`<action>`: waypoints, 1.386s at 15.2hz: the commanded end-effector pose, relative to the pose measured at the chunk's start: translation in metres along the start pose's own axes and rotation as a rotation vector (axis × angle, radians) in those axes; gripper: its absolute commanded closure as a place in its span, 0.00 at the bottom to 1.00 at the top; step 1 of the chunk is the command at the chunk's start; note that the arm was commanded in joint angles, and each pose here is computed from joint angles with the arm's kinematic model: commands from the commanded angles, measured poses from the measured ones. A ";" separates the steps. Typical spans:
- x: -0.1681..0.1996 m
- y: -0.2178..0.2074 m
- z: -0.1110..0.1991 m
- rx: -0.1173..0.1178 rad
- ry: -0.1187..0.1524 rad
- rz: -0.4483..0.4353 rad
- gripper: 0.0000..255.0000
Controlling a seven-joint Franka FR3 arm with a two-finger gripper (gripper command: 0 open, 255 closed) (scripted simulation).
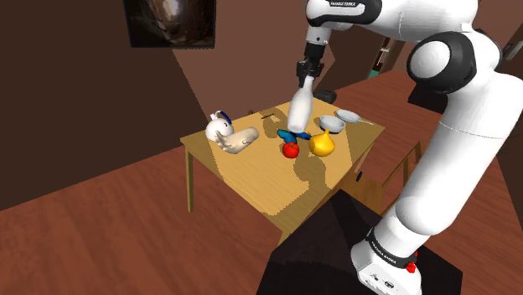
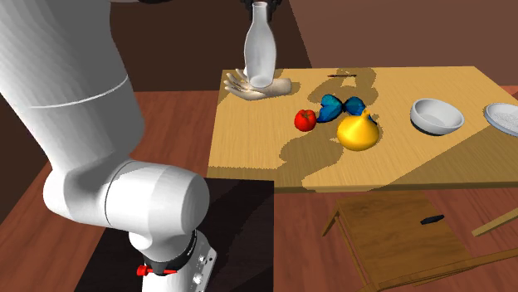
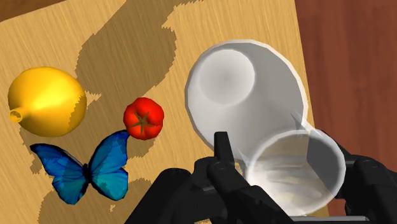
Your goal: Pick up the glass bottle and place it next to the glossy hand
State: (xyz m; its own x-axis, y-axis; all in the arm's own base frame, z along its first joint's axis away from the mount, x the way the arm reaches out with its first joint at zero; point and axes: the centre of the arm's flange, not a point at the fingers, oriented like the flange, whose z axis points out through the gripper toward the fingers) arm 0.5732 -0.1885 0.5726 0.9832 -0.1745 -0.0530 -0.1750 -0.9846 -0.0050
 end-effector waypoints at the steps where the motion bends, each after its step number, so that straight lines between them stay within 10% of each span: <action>1: 0.027 -0.008 -0.001 0.000 0.001 0.000 1.00; 21: 0.069 -0.020 0.086 0.000 0.001 0.000 1.00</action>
State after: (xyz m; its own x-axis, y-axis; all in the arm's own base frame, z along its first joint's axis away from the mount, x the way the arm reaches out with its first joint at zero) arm 0.6399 -0.1802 0.4882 0.9833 -0.1742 -0.0532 -0.1747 -0.9846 -0.0051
